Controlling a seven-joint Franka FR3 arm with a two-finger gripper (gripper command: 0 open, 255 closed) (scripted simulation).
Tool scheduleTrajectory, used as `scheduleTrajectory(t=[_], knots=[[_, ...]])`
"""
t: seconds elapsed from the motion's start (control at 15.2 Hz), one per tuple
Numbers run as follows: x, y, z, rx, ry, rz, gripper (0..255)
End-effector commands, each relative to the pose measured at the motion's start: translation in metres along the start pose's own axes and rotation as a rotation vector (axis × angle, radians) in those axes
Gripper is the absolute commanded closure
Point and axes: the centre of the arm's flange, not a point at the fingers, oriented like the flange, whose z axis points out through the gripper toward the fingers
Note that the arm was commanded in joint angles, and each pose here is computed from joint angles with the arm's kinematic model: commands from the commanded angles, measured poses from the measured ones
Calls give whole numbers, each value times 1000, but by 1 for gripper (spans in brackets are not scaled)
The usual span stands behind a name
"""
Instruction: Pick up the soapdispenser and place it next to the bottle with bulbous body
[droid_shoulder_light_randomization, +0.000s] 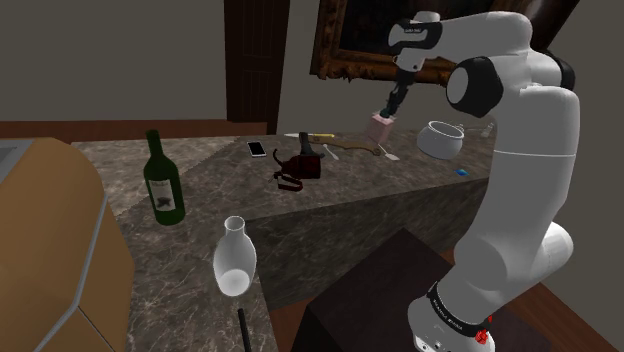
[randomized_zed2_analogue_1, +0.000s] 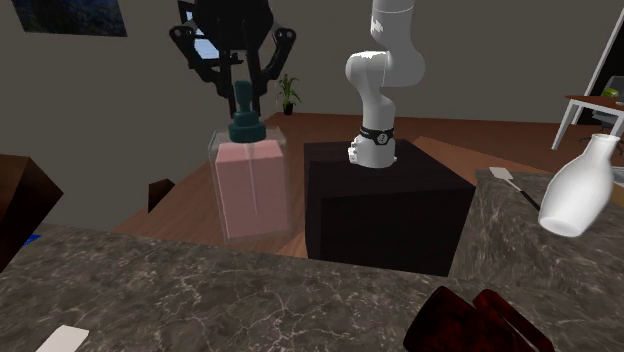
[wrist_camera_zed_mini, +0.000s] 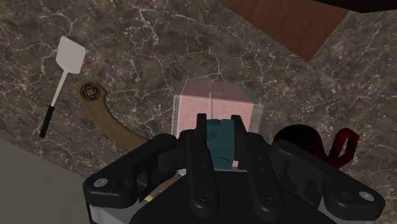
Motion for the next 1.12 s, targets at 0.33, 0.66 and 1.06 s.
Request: scheduleTrajectory(t=[0.33, 0.66, 1.06], knots=[[-1, 0, -37, 0, 0, 0, 255], [-1, 0, -63, 0, 0, 0, 255], [-2, 0, -95, 0, 0, 0, 255]])
